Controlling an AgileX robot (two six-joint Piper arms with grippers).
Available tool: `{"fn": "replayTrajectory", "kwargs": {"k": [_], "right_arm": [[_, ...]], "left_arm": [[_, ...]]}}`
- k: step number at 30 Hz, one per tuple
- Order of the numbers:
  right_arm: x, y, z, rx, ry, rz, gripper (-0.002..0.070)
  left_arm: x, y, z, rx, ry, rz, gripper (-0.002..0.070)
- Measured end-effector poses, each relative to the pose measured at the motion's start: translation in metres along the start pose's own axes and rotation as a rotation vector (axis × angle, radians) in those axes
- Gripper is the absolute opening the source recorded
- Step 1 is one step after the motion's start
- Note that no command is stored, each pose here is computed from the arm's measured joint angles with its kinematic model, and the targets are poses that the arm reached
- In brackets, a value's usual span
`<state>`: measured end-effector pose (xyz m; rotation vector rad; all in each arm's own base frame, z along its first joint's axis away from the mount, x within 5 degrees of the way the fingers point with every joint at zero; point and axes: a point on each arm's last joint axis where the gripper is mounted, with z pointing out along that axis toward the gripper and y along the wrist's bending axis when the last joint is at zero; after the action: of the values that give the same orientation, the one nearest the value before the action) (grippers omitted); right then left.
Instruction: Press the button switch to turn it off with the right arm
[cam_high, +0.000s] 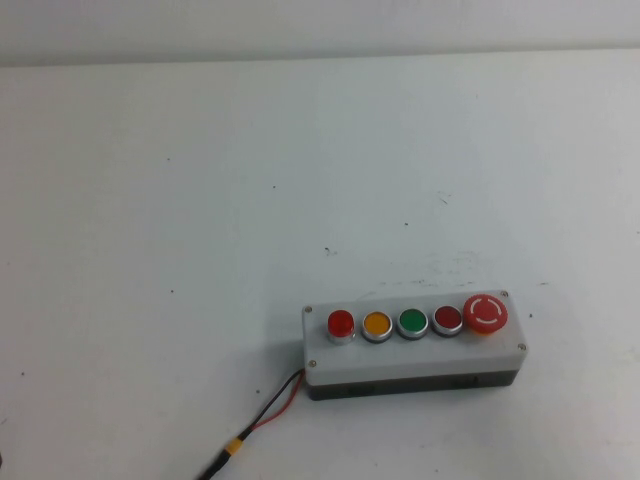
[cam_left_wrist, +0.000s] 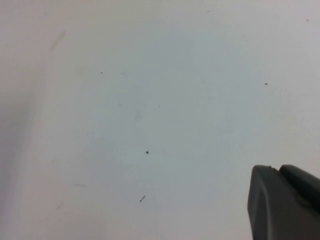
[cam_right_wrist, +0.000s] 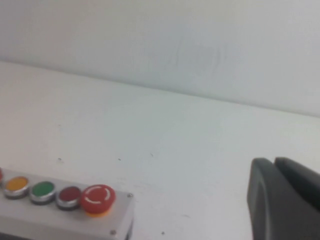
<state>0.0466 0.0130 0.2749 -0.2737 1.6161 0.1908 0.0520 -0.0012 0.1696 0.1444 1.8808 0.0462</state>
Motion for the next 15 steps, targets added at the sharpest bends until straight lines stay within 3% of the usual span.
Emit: {"fn": "replayTrajectory", "kwargs": {"k": [9,15], "right_arm": [[0.083,0.000,0.012,0.075,0.085,0.041,-0.0016],[0.092,0.001,0.013,0.074,0.123,0.087,-0.0016]], "left_arm": [[0.000,0.000,0.000,0.000,0.000,0.000,-0.0002],[0.000,0.000,0.000,0.000,0.000,0.000,-0.0002]]}}
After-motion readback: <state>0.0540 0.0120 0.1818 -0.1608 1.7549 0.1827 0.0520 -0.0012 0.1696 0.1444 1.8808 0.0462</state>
